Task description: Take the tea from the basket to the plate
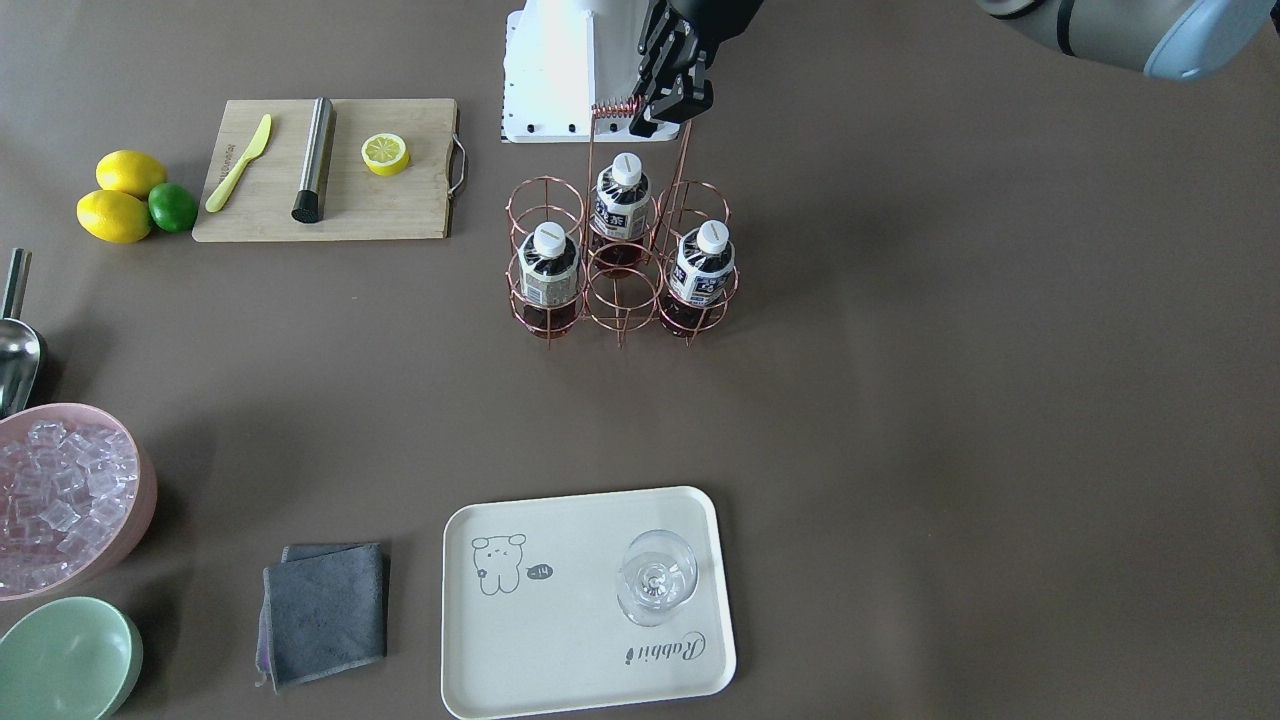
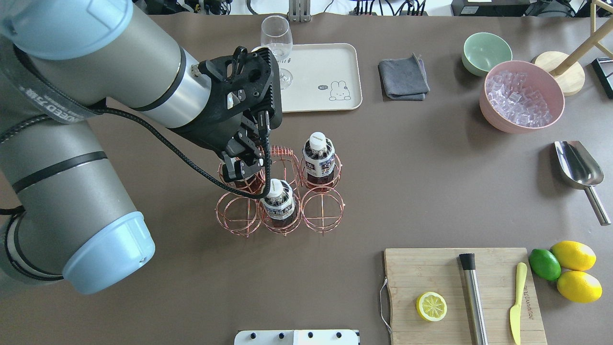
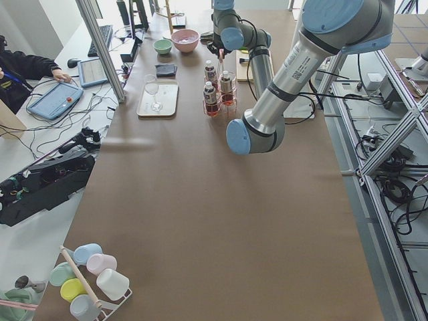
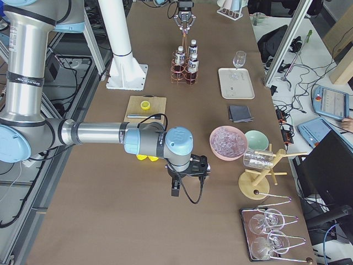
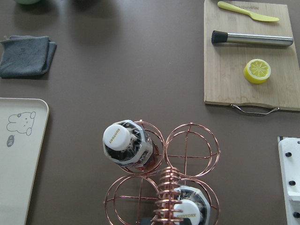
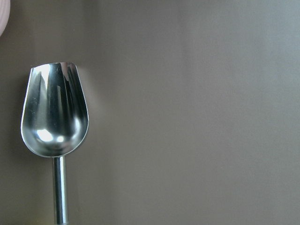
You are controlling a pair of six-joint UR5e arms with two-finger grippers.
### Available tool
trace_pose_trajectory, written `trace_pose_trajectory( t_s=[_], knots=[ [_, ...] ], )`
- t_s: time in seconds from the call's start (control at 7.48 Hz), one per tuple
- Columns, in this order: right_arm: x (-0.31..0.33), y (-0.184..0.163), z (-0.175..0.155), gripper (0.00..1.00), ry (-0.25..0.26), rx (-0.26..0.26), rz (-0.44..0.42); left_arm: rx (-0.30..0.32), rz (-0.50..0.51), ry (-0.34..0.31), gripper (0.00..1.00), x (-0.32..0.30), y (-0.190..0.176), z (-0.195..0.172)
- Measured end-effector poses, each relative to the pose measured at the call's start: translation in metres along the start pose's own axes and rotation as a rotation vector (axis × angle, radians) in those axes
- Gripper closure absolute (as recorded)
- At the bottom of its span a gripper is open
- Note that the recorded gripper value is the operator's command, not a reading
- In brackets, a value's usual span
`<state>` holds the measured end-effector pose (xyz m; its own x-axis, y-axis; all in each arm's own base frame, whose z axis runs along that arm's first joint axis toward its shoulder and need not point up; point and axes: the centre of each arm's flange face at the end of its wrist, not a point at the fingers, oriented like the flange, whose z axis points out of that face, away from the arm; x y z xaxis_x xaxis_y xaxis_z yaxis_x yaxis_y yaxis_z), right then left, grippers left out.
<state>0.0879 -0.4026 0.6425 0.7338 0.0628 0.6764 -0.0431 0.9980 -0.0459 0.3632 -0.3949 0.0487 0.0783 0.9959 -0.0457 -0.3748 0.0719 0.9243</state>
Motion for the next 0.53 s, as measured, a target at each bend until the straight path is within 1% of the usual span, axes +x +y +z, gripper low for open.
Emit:
trace_pose_trajectory(
  t_s=[0.53],
  knots=[
    [0.0007, 0.0003, 0.0012, 0.00, -0.004, -0.002, -0.002, -0.010, -0.003, 0.004, 1.00, -0.0033, 0.0004, 0.0071]
  ],
)
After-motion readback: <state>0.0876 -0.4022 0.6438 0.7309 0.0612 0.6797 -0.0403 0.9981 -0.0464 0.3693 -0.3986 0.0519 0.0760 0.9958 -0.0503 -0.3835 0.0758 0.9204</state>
